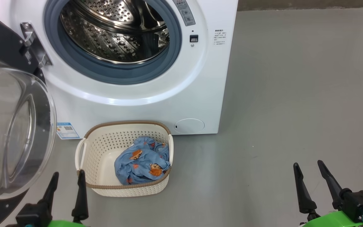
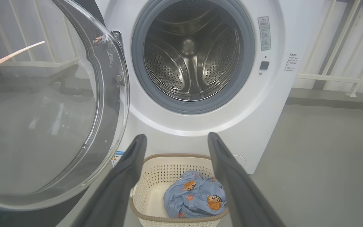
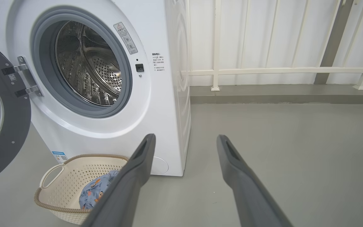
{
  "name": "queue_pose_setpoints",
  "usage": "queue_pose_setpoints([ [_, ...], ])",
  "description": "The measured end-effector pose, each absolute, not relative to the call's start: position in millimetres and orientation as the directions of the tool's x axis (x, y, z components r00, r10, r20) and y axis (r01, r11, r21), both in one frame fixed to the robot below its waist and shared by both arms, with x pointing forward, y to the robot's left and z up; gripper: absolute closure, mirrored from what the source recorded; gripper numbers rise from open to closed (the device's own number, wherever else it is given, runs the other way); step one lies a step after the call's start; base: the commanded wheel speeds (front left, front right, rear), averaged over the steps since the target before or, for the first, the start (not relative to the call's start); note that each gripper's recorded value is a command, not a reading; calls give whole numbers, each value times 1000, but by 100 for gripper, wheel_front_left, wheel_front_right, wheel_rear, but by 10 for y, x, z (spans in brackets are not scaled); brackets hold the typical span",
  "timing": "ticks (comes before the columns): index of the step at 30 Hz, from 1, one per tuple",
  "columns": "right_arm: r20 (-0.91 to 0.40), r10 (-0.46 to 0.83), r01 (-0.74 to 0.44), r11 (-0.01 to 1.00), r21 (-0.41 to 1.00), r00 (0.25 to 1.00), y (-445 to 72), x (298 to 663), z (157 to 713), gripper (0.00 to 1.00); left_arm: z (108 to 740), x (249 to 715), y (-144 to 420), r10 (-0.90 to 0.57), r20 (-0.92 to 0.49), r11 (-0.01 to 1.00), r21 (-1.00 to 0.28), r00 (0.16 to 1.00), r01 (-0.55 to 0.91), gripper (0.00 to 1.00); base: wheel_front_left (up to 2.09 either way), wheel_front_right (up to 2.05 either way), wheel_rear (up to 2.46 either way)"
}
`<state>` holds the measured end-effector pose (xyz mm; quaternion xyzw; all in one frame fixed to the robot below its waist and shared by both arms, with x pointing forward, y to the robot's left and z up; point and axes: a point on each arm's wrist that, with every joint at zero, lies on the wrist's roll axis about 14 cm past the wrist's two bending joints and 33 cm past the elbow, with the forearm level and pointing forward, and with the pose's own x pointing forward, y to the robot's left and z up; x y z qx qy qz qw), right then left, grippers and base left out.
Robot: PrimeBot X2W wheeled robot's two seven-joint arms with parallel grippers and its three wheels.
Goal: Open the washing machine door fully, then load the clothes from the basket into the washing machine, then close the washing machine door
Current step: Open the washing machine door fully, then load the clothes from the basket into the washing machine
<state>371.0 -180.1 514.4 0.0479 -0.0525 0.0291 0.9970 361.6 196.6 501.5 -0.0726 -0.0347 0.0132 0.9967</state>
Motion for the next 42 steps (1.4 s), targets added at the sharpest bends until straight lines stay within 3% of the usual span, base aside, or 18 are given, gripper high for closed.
queue_pose_setpoints([
  [42,92,56,-65,994,88,994,-1792,3679,5094,0,4984,3505,2085,59,59,989,-139,996,-50,0,3,-3,0],
])
